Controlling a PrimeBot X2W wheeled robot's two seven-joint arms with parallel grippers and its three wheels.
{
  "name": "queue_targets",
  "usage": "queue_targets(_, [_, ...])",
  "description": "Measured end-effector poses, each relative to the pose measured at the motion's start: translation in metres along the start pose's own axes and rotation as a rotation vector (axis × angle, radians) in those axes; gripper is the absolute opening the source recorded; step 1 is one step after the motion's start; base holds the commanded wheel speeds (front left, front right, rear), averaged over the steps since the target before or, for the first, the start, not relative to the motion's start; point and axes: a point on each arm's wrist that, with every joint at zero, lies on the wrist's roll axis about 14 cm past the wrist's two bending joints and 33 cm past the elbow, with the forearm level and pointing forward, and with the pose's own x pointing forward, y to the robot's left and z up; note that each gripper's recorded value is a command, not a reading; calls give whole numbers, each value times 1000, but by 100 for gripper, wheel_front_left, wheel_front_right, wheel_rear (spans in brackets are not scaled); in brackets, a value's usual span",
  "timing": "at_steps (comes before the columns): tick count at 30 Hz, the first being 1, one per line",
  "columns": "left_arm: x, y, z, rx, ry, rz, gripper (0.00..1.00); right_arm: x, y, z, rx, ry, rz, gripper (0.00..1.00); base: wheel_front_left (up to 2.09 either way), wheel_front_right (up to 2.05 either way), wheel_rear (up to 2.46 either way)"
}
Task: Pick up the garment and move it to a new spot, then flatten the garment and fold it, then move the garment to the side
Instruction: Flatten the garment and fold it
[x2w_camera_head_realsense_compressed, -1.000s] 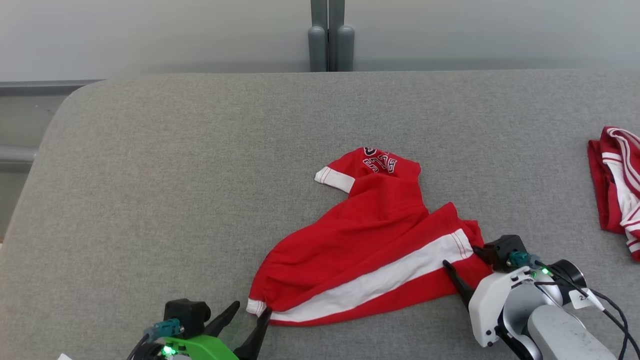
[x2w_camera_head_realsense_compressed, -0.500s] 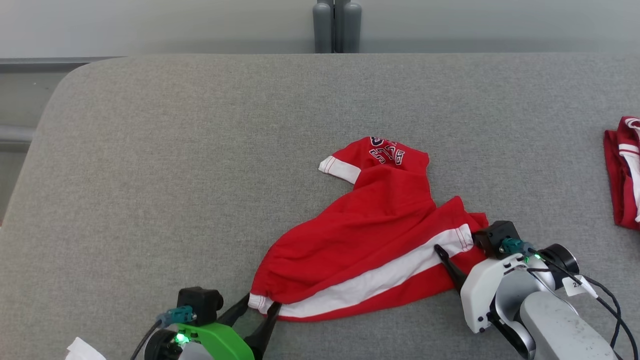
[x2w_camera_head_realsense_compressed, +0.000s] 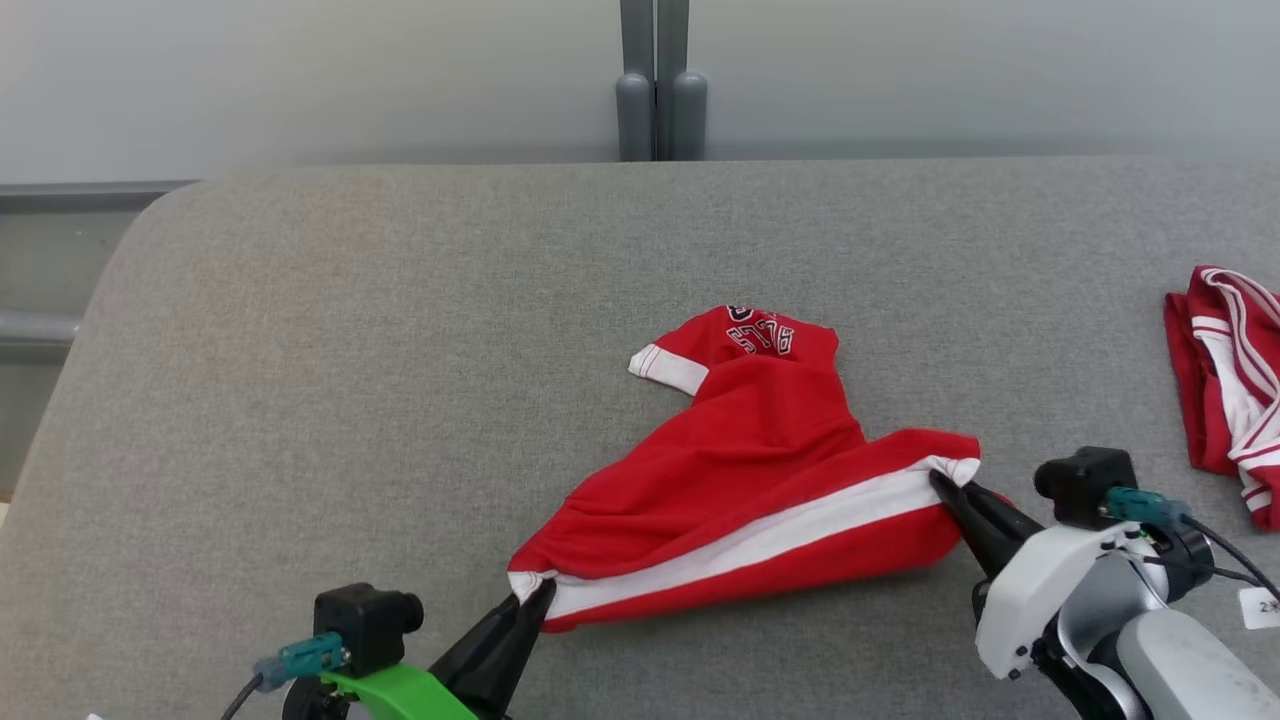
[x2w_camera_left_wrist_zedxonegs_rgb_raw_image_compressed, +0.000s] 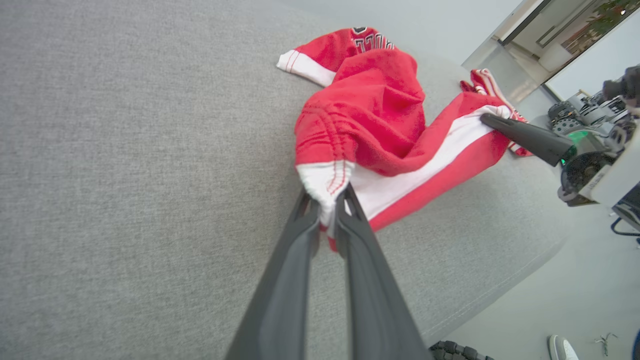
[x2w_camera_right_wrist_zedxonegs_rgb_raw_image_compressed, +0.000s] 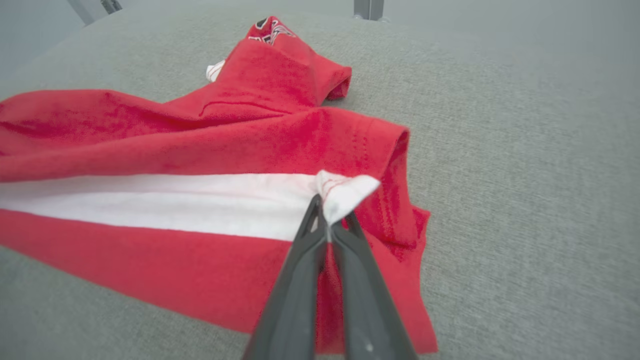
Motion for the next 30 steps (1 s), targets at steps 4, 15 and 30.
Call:
queue_targets(4, [-14,-28,31,-10,-108,-61,0,-30,-1,36,99,-127,2,0,0,0,0])
queue_targets(15, [-23,-86,112,39,-282,-257,0,-100,-46,127,195,-393,-79,0,0,0,0])
queue_targets(30, [146,-67,394,457,-724,-147,0,28,-98,397,-153,-902,-240,0,0,0,0])
